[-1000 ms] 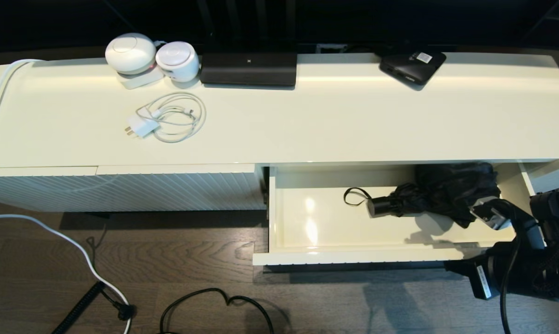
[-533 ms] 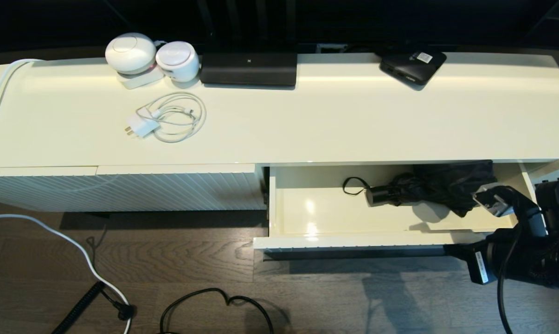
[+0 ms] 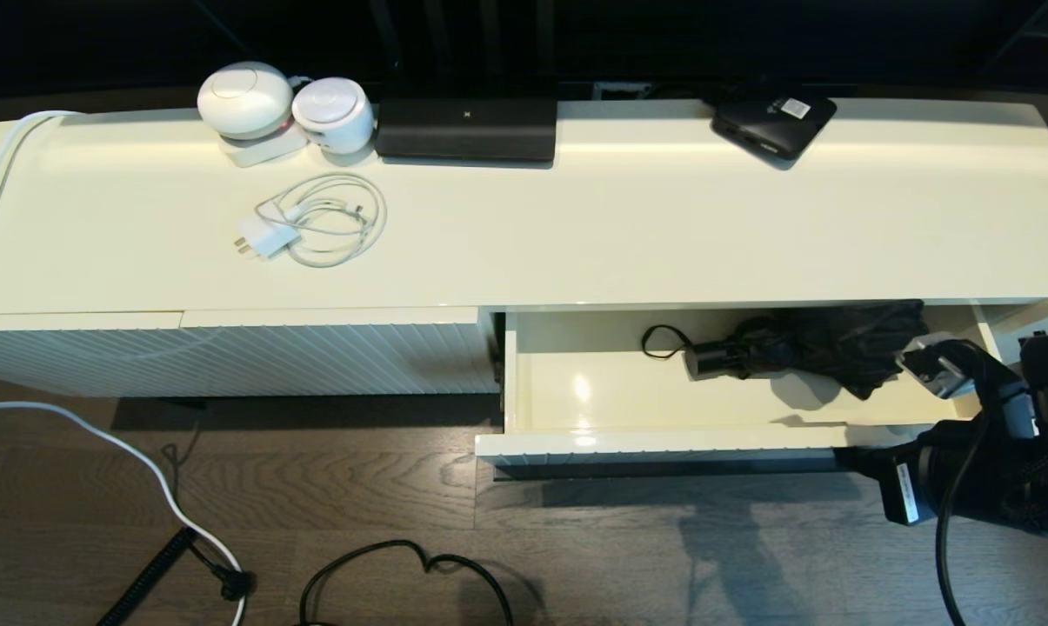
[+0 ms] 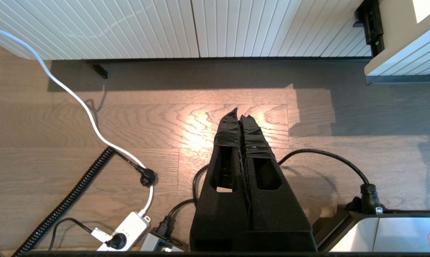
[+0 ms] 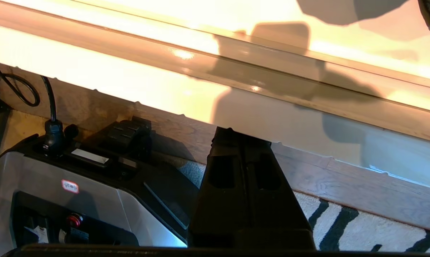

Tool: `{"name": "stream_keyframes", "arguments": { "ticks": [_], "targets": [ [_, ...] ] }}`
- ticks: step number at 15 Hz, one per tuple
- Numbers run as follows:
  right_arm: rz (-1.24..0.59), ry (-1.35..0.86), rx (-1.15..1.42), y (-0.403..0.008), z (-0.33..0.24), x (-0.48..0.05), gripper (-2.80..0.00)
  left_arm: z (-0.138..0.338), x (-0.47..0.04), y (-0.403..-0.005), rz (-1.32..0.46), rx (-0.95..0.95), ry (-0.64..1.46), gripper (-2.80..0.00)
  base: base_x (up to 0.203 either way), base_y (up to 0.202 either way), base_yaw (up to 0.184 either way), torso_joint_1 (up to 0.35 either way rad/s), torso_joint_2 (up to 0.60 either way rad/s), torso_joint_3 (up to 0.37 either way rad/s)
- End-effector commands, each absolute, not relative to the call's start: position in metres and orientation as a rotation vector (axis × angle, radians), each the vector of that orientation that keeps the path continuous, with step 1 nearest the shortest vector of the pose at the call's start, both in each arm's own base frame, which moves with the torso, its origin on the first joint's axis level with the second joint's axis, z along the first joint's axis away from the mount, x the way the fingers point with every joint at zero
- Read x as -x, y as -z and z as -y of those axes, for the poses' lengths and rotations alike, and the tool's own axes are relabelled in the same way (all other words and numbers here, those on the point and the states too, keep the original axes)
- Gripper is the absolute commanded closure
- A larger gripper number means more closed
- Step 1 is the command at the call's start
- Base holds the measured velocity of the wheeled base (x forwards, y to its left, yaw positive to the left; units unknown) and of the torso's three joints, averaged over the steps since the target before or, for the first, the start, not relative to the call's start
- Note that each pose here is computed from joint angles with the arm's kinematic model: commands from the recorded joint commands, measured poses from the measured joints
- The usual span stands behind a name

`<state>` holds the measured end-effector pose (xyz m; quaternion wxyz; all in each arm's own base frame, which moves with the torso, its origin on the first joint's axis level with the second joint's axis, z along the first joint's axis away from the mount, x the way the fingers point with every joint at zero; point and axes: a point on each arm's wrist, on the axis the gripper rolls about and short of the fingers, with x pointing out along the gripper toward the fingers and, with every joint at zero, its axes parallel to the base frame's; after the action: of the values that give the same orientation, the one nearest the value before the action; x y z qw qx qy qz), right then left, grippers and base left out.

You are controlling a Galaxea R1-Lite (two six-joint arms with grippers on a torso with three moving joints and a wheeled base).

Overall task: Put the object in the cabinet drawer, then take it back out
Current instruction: Close the drawer

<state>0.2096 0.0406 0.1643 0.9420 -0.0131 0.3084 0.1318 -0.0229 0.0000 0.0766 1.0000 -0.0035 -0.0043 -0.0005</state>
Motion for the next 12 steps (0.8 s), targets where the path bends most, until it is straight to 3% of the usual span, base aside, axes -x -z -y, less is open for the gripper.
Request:
{"name": "stream_keyframes", "arguments": {
  "ticks": [1, 12],
  "targets": [
    [-0.627, -0.268, 0.027, -0.162, -0.041, -0.213, 0.00, 0.000, 0.023, -0.077, 0.009, 0.008, 0.000, 0.00, 0.000, 0.000, 0.000, 0.000, 0.00, 0.000],
    [-0.500, -0.218, 0.019, -0.165, -0.041, -0.234, 0.00, 0.000, 0.023, -0.077, 0.009, 0.008, 0.000, 0.00, 0.000, 0.000, 0.000, 0.000, 0.00, 0.000]
  ]
}}
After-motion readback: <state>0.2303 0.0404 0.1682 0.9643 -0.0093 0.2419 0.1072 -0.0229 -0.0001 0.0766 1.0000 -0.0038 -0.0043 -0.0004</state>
